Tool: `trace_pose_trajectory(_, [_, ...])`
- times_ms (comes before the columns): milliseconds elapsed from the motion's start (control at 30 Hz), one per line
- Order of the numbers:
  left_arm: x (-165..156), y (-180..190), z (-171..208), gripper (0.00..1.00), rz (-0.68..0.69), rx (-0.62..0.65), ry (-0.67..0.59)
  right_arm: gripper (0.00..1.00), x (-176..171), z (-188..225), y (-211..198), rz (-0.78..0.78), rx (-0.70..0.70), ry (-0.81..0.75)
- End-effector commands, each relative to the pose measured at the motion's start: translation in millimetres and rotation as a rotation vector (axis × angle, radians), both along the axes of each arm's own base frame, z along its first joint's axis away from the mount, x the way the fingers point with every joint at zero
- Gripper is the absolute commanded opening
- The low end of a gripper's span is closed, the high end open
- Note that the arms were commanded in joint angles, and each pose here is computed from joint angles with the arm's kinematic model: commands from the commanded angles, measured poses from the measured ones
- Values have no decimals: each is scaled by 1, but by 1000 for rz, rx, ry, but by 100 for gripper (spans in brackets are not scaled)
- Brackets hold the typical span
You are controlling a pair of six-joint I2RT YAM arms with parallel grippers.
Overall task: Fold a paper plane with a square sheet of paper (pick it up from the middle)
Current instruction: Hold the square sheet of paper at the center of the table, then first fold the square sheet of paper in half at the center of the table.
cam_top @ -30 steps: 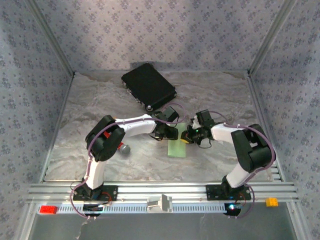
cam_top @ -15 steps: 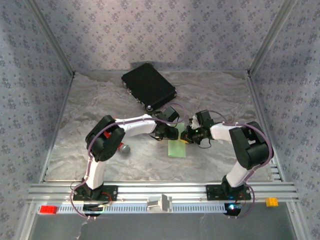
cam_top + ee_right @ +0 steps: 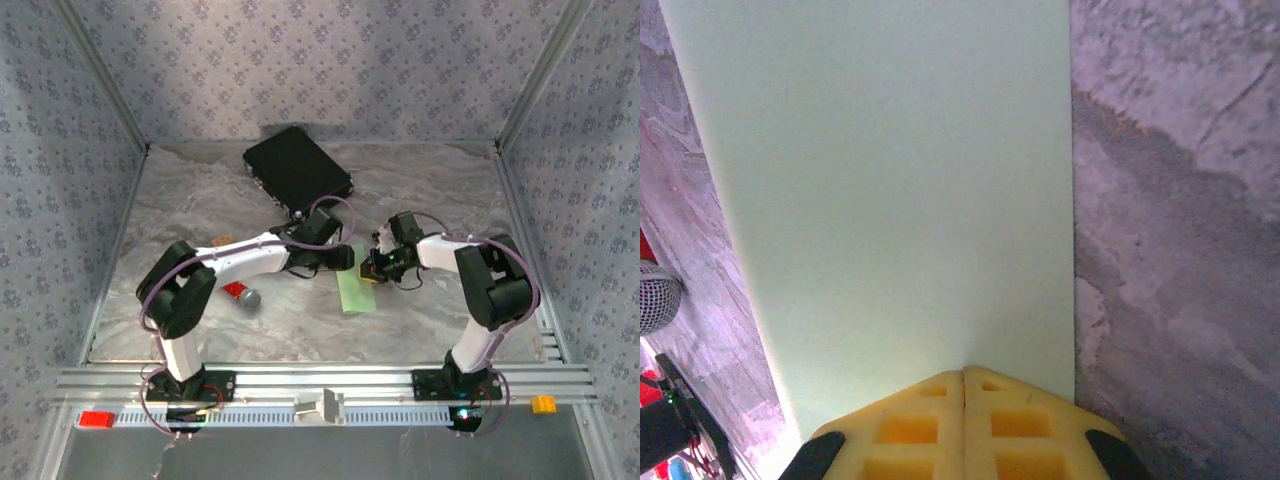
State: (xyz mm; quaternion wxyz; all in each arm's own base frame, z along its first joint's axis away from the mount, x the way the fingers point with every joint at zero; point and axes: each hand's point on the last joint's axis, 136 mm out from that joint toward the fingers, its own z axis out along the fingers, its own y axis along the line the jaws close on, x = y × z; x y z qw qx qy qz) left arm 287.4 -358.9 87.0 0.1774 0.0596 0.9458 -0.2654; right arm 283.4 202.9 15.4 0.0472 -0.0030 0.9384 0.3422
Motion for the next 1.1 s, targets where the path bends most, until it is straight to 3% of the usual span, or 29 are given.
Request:
trace_pose_trajectory(0, [-1, -20, 10, 48, -39, -179, 33, 0, -25, -44, -40, -30, -227, 116])
trace_pose_trajectory(233, [-2, -35, 2, 15, -65, -304, 112, 0, -25, -45, -43, -39, -240, 117])
trace_pose_trajectory(467, [-3, -41, -14, 0, -66, -359, 179, 0, -25, -45, -45, -45, -248, 117])
trace_pose_trajectory(1067, [-10, -14, -66, 0, -32, -285, 231, 0, -27, -47, -47, -50, -261, 124])
